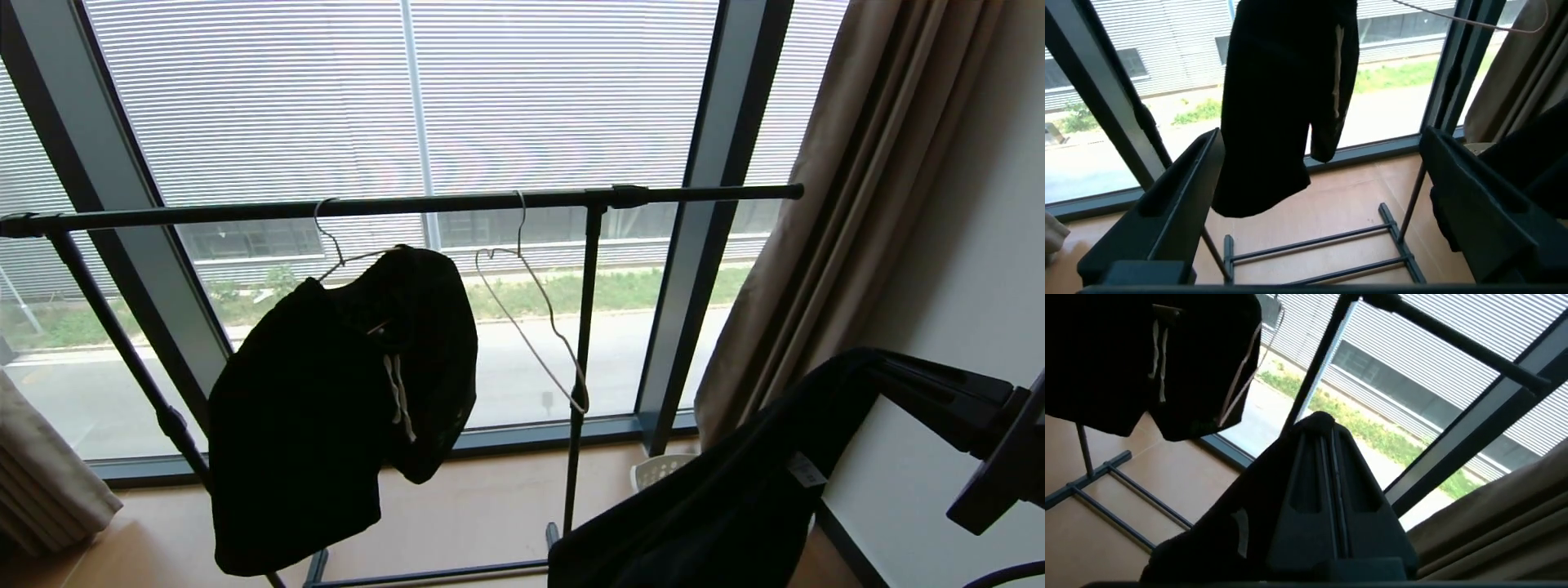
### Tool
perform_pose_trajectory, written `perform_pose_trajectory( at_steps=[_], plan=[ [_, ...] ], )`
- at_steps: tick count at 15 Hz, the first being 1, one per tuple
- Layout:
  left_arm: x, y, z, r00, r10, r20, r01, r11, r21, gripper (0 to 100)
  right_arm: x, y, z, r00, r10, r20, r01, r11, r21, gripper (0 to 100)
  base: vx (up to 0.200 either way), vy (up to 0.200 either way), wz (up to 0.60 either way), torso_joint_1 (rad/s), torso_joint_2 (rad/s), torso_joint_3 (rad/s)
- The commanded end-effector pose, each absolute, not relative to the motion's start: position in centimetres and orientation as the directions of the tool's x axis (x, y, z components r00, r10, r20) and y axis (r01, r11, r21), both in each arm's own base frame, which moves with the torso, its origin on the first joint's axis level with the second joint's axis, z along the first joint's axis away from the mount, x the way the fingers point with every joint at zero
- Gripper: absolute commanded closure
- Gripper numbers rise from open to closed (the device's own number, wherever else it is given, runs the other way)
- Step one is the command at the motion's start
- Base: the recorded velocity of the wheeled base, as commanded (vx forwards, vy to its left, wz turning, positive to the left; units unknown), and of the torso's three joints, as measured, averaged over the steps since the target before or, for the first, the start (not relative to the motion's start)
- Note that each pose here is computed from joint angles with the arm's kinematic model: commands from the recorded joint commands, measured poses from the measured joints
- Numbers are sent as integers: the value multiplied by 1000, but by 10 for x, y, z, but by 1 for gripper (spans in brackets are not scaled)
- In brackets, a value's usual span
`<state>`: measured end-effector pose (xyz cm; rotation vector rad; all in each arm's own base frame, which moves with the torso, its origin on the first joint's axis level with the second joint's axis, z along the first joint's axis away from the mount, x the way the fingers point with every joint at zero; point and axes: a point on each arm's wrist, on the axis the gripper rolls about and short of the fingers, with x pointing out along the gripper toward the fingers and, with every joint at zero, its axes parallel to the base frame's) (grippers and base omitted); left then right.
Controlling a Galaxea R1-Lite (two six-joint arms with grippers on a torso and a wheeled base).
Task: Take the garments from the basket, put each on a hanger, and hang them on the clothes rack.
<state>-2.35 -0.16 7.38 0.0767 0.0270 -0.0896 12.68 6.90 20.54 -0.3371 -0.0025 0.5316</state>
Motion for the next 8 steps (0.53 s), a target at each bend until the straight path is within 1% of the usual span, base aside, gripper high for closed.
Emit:
perform_pose_trajectory(
  at_steps=[1, 6, 8],
  plan=[
    [-23, -2, 74, 996, -87, -31, 89, 993, 76, 0, 127, 69, 205, 863, 498, -86, -497, 808, -316, 100, 0, 200, 0, -17, -2, 7],
    [-23, -2, 74, 996, -87, -31, 89, 993, 74, 0, 127, 69, 205, 863, 498, -87, -498, 808, -316, 100, 0, 200, 0, 6, 4, 0],
    [-23, -2, 74, 996, -87, -31, 89, 993, 76, 0, 127, 69, 205, 863, 498, -87, -498, 808, -316, 100, -200, 0, 0, 10, 0, 2]
  ],
)
